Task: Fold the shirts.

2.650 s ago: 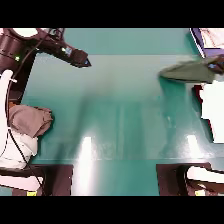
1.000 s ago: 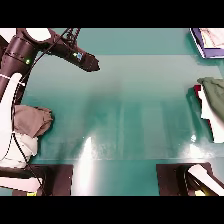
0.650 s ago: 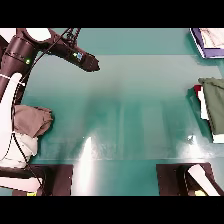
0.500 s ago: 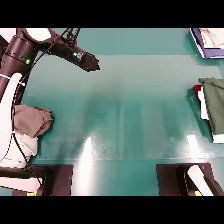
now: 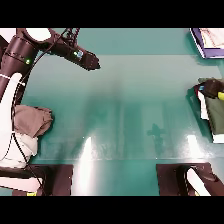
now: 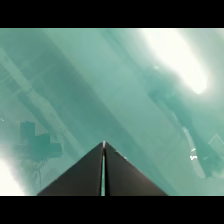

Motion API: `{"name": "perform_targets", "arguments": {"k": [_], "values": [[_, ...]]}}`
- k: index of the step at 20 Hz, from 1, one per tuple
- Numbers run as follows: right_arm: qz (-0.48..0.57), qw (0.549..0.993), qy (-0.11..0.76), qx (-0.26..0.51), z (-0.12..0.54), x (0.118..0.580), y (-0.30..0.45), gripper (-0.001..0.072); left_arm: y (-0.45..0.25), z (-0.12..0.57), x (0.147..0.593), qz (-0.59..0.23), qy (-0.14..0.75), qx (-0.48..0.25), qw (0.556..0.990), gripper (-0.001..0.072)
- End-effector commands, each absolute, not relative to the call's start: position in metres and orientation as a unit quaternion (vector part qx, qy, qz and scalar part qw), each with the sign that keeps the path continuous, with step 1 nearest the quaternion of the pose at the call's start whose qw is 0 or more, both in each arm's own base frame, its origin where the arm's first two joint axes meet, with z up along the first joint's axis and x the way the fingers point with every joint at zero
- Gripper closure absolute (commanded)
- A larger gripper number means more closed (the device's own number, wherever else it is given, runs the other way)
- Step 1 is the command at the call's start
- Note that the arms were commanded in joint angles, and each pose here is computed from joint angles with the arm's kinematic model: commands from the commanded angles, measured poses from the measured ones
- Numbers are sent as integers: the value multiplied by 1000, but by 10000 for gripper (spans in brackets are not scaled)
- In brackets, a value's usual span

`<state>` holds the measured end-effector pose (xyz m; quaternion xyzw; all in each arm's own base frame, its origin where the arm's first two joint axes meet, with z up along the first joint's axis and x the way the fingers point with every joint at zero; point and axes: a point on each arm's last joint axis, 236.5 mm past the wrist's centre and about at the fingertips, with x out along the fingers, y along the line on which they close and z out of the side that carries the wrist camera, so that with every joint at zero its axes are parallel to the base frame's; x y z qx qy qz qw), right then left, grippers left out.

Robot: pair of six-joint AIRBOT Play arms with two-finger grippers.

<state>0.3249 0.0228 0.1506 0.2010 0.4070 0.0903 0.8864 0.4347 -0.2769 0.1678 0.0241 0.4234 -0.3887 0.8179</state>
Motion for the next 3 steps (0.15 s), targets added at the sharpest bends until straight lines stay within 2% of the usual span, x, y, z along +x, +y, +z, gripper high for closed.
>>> {"name": "perform_targets", "arguments": {"k": [1, 3], "values": [[136, 871, 434, 187, 139, 325, 56, 693, -277, 168, 435, -388, 423, 24, 818, 683], [148, 864, 445, 184, 133, 325, 65, 693, -277, 168, 435, -388, 423, 24, 818, 683]]}}
